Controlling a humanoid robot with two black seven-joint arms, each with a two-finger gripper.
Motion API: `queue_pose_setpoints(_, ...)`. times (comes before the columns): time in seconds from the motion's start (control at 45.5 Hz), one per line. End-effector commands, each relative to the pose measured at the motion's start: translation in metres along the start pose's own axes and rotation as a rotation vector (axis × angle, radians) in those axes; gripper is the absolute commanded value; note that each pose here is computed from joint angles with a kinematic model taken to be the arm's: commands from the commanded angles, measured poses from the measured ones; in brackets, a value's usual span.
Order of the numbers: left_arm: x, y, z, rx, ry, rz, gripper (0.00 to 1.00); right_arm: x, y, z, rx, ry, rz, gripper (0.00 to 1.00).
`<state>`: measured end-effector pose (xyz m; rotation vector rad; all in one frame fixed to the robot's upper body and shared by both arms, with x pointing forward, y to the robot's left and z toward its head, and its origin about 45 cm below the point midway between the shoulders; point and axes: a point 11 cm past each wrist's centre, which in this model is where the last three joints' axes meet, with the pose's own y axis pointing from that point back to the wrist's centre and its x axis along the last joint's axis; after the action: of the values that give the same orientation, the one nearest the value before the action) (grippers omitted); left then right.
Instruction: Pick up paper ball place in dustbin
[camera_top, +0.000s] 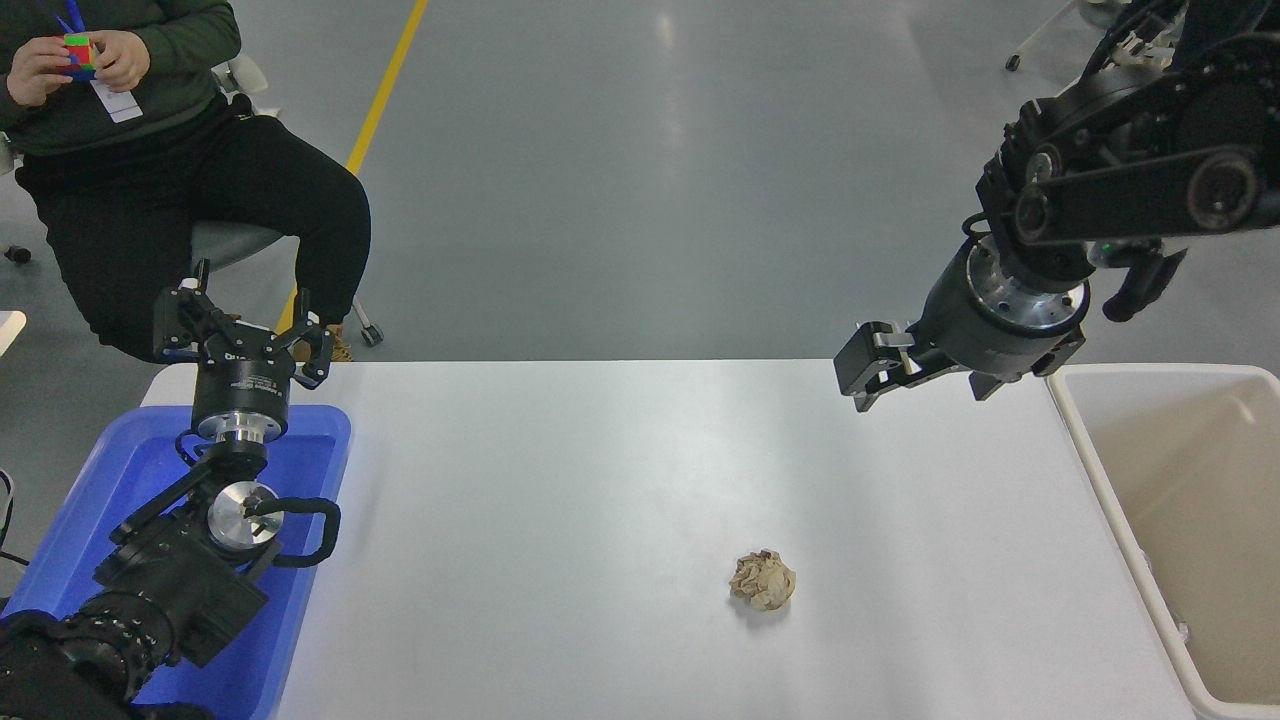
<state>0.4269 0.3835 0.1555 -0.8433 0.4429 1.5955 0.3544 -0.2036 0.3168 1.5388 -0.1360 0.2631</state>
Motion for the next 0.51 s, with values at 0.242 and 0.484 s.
queue_pose_setpoints(0.242,0.0,0.0,0.001,-0.001,-0.001,0.0,0.99,-0.066,-0.116,-0.054,0.13,-0.002,0.005,1.0)
queue_pose_setpoints(0.484,0.0,0.0,0.001,-0.001,-0.001,0.0,0.99,-0.068,-0.15,-0.043,0.124,-0.073,0.102,1.0)
